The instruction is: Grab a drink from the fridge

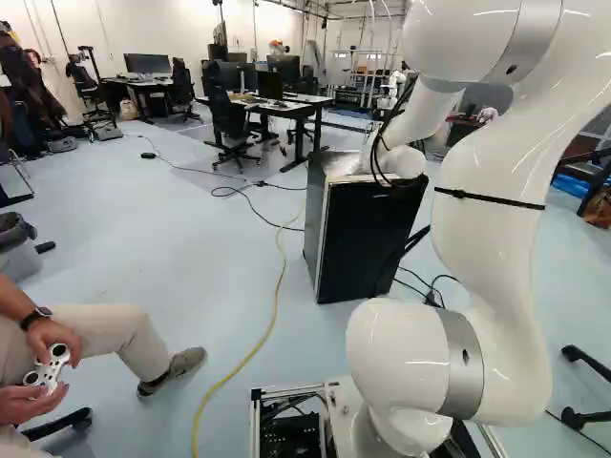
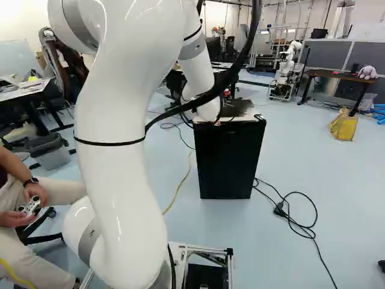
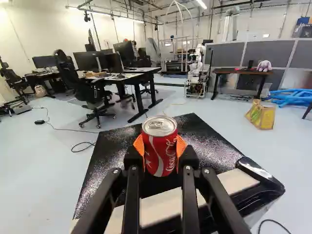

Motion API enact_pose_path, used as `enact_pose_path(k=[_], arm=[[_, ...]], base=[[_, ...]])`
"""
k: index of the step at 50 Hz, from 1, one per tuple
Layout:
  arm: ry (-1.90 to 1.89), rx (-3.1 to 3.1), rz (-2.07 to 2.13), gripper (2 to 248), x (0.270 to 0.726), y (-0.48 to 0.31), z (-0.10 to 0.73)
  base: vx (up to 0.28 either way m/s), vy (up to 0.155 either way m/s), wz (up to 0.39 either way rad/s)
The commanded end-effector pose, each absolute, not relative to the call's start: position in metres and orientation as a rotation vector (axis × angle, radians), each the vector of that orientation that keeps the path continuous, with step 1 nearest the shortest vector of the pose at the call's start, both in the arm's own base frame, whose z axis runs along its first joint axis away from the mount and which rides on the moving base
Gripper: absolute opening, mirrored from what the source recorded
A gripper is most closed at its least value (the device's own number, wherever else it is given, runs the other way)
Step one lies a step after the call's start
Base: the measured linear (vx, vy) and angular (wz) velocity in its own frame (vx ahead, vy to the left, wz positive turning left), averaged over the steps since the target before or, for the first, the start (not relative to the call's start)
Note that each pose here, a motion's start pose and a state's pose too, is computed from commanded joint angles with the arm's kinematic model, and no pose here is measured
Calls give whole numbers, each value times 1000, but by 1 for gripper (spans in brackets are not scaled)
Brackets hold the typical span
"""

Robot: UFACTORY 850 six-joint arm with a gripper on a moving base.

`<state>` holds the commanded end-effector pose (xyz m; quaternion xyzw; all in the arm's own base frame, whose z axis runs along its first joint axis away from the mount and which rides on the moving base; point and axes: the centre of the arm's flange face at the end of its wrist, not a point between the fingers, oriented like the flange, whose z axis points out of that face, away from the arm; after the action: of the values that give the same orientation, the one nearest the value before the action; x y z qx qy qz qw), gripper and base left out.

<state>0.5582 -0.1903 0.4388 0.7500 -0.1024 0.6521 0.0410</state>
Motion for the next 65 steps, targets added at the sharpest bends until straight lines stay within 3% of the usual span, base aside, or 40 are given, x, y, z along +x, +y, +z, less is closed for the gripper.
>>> enact_pose_path(k=[35,65], arm=[[-277,2338,1979,83,526,-151,438],[-207,2408,1942,83,460,-92,428]], base=[[0,0,0],[0,0,0]])
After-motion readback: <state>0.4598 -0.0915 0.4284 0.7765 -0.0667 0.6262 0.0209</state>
